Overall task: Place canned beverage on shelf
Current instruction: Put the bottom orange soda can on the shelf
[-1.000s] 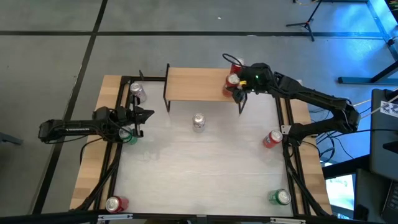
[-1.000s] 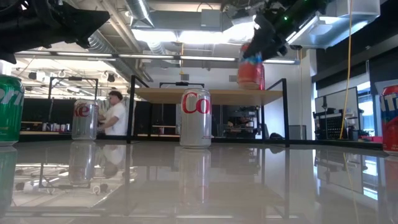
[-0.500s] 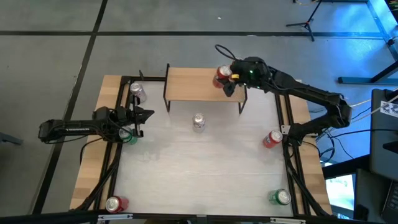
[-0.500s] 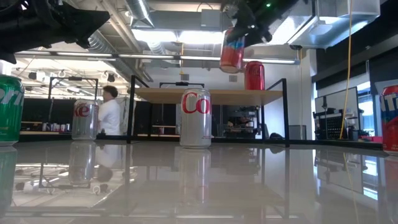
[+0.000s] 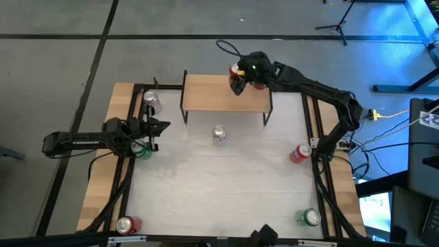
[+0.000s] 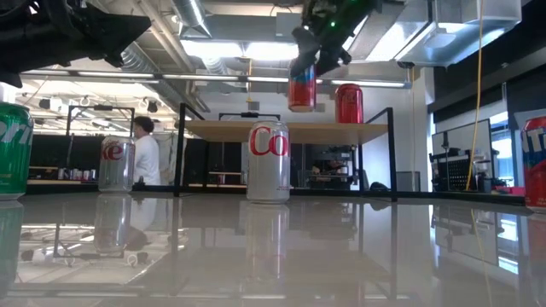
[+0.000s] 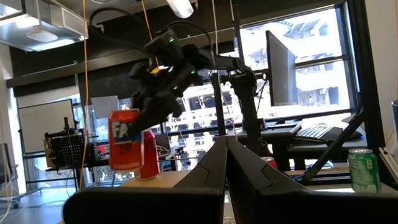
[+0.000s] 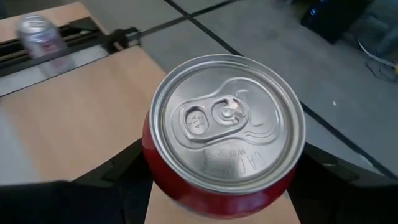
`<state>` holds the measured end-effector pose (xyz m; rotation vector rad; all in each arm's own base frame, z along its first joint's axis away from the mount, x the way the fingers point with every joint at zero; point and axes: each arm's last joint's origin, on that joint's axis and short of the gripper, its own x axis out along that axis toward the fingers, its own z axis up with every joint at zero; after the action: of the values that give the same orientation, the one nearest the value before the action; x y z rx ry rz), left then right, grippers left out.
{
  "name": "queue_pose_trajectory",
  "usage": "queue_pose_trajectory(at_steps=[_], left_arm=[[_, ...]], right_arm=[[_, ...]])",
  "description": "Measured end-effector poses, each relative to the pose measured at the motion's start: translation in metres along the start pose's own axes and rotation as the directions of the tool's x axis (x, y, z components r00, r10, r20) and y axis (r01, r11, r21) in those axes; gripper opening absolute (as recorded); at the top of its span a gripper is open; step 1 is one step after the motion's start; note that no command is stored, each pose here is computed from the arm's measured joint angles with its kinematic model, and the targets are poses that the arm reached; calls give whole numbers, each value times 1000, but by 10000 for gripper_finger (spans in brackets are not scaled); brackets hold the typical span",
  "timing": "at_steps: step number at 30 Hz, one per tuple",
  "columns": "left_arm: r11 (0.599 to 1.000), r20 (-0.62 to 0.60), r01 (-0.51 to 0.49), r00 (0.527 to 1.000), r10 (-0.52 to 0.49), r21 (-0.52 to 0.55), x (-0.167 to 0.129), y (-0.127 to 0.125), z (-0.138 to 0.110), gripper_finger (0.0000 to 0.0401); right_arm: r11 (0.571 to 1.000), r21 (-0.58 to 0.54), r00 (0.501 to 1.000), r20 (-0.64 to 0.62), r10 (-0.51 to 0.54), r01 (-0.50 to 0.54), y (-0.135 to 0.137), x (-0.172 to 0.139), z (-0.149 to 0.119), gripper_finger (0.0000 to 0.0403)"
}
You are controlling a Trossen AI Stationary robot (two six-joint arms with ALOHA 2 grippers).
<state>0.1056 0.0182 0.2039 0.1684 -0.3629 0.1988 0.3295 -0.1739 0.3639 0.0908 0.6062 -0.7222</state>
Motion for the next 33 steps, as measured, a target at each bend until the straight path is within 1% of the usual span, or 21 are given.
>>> queue_pose_trajectory(at_steps=[5, 9, 16, 33], left_arm=[[1000, 0, 0, 1000, 0, 0, 0, 0, 0, 4], [1000, -1, 0, 1000, 0, 0, 0, 0, 0, 4], [1000, 0, 0, 1000, 0, 1, 0, 0, 0, 4], [1000, 7, -1, 1000, 1, 1, 0, 0, 1, 4]], right_arm=[[998, 49, 998, -53, -32, 35, -13, 19, -6, 284], [998, 61, 997, -83, 3, 2, -18, 32, -11, 284], [998, 58, 995, -100, 18, -12, -15, 36, -14, 284], [999, 41, 997, -79, -4, 7, -17, 37, -12, 285]])
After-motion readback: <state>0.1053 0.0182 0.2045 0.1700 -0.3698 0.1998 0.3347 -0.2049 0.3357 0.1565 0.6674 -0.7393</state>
